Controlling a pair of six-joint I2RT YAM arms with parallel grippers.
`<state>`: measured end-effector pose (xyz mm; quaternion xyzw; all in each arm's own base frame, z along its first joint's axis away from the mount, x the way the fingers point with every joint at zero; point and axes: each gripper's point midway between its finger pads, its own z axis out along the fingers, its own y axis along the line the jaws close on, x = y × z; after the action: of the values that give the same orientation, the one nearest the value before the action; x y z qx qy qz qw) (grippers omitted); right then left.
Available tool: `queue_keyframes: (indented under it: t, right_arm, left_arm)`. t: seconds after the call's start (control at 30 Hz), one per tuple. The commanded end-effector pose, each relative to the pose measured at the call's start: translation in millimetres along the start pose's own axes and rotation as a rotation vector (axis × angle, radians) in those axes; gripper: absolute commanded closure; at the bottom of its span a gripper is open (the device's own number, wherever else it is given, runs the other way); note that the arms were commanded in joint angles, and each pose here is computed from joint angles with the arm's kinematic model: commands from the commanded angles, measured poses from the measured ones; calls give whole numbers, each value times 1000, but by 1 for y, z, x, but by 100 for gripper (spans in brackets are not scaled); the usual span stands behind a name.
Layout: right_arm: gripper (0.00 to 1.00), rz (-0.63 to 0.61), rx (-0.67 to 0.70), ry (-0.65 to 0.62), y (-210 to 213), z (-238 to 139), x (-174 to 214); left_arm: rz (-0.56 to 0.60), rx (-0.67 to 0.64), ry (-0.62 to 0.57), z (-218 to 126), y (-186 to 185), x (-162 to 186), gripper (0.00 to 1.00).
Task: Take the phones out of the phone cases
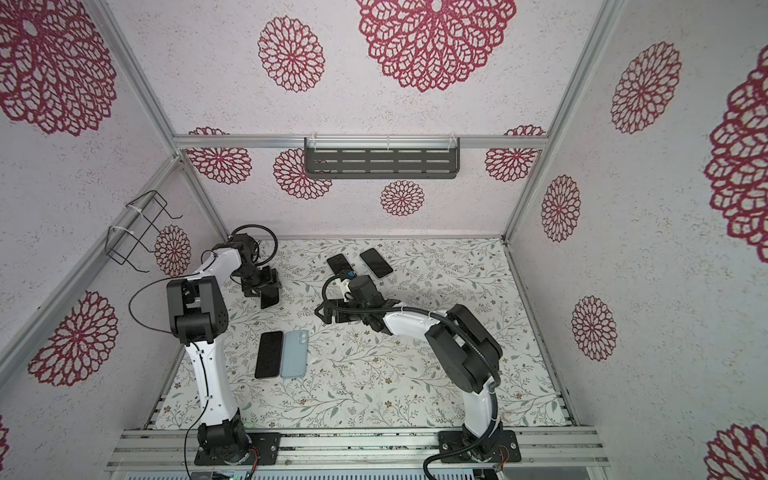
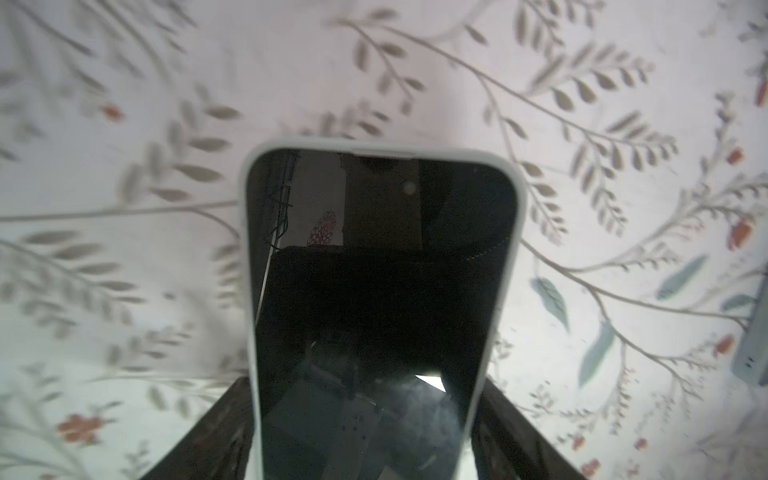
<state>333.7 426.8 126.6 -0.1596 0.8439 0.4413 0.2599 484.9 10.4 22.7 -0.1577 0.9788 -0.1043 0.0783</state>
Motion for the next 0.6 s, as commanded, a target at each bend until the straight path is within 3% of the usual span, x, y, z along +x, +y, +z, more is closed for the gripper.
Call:
queue_keyframes:
  t: [0.0, 0.3, 0.57]
  right_arm:
    - [5, 32, -164, -58, 28, 4, -25]
    - [9, 92, -126, -71, 1, 21, -23]
    - [16, 154, -91, -126, -27, 17, -30]
  left_arm:
    - [10, 158, -33, -18, -64, 10, 53]
    - [37, 270, -74, -37, -137, 41, 56]
    - [44, 330, -69, -35, -163, 72, 57]
